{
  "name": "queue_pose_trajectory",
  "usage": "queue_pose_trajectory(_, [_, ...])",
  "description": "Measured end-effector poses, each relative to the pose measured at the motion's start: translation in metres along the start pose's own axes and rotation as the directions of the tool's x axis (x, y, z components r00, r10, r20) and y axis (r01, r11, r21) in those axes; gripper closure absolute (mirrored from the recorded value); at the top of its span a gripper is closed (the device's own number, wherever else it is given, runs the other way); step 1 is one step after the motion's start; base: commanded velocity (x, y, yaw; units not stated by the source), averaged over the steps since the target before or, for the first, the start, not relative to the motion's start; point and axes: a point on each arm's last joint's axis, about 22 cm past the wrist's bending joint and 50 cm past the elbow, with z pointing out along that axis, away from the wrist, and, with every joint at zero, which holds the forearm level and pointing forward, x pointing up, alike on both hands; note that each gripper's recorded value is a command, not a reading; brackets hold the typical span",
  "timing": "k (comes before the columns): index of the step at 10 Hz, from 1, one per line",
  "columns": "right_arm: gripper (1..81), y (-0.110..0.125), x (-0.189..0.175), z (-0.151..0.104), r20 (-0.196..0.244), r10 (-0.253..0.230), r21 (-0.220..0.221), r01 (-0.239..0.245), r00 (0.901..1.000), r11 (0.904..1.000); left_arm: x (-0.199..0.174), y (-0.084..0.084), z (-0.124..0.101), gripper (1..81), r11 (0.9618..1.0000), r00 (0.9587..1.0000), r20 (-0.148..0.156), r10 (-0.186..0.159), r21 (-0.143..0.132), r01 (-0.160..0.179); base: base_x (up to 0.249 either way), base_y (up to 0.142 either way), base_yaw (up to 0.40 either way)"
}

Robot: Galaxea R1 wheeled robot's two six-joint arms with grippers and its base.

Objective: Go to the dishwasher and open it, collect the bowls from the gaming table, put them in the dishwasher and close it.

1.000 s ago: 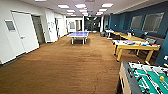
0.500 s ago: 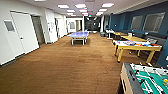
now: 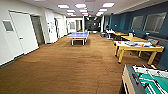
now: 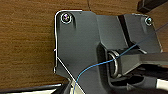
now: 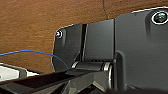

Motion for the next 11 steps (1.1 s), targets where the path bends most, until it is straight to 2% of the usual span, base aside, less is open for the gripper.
queue_pose_trajectory(4, [1.0, 0.002, 0.0, -0.001, 0.0, 0.001, -0.003, -0.001, 1.0, 1.0, 0.001, 0.0, 0.0, 1.0, 1.0, 1.0, -0.001, 0.0, 0.0, 0.0, 0.138, 0.0, 0.0])
queue_pose_trajectory(6, [1.0, 0.003, -0.005, -0.001, 0.008, 0.005, -0.005, -0.005, 1.0, 1.0, -0.005, 0.001, 0.0, 1.0, 1.0, 1.0, 0.01, -0.001, 0.0, 0.001, 0.138, 0.0, 0.0])
queue_pose_trajectory(8, [1.0, 0.004, 0.022, 0.0, -0.033, -0.004, -0.008, 0.004, 0.9994, 1.0, 0.024, 0.002, 0.003, 1.0, 1.0, 0.9993, -0.036, 0.007, -0.003, -0.007, 0.139, 0.0, 0.0])
queue_pose_trajectory(10, [1.0, 0.005, -0.015, -0.002, 0.018, 0.015, -0.009, -0.014, 0.9997, 0.9999, -0.015, 0.009, 0.001, 1.0, 0.9999, 0.9998, 0.02, -0.006, -0.01, 0.006, 0.143, 0.0, 0.0])
queue_pose_trajectory(11, [1.0, 0.004, -0.012, -0.002, 0.016, 0.013, -0.008, -0.013, 0.9998, 0.9999, -0.016, 0.009, 0.001, 1.0, 0.9999, 0.9997, 0.023, -0.006, -0.01, 0.006, 0.146, 0.0, 0.0])
